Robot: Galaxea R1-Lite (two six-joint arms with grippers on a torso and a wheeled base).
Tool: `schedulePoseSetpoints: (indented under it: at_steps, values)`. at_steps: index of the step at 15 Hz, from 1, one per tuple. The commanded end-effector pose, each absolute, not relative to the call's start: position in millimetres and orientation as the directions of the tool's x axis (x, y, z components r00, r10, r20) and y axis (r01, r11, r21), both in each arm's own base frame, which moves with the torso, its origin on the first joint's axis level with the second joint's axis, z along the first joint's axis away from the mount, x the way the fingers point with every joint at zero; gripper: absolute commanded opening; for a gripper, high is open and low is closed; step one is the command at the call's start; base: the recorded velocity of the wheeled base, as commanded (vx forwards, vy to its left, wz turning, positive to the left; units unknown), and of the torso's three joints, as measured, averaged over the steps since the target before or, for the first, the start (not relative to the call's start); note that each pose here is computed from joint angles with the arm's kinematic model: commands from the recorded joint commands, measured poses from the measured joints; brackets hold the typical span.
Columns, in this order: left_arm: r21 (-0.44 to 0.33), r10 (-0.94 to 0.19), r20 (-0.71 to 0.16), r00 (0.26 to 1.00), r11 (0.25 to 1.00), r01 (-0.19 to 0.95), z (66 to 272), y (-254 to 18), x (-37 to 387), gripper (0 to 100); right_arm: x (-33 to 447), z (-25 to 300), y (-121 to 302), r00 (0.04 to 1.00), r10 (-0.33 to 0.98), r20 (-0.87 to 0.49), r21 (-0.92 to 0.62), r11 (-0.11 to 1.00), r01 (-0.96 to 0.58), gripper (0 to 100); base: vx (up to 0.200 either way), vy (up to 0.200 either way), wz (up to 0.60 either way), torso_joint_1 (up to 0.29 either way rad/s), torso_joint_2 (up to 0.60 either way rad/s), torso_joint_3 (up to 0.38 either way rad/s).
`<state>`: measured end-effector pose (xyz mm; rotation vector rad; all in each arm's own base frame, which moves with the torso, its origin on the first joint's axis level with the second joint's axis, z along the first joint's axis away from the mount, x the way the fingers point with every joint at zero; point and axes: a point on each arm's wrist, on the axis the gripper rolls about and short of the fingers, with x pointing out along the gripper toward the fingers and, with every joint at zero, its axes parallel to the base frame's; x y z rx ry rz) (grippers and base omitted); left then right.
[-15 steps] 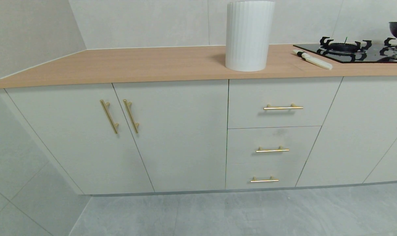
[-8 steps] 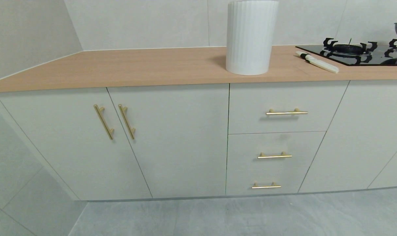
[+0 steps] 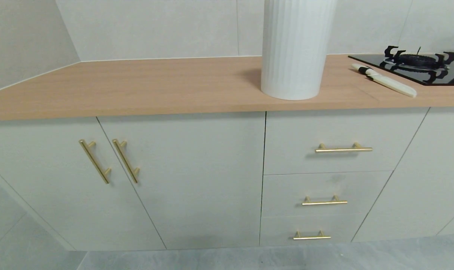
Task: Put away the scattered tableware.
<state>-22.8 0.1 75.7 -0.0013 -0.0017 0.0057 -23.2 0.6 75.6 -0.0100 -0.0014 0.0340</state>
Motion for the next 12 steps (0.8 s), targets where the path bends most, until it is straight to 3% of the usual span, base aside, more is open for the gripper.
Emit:
schedulePoseSetpoints:
  at_steps: [1, 8, 12]
  values:
    - [-0.002, 0.006, 0.002, 1.000, 1.000, -0.006, 75.6, 0.1, -22.8, 100, -22.9, 75.6, 0.6, 0.999, 0.034, -0.002, -0.011, 0.999, -0.034, 100, 0.200, 0.000, 0.00, 0.002, 0.00, 0.002]
    - [0.000, 0.006, 0.002, 1.000, 1.000, -0.006, 75.6, 0.1, -22.8, 100, -22.9, 75.6, 0.6, 0.999, 0.034, -0.002, -0.011, 0.999, -0.034, 100, 0.200, 0.000, 0.00, 0.002, 0.00, 0.004]
    - [0.000, 0.006, 0.002, 1.000, 1.000, -0.006, 75.6, 0.1, -22.8, 100, -22.9, 75.6, 0.6, 0.999, 0.035, -0.002, -0.011, 0.999, -0.035, 100, 0.000, 0.000, 0.00, 0.000, 0.00, 0.000]
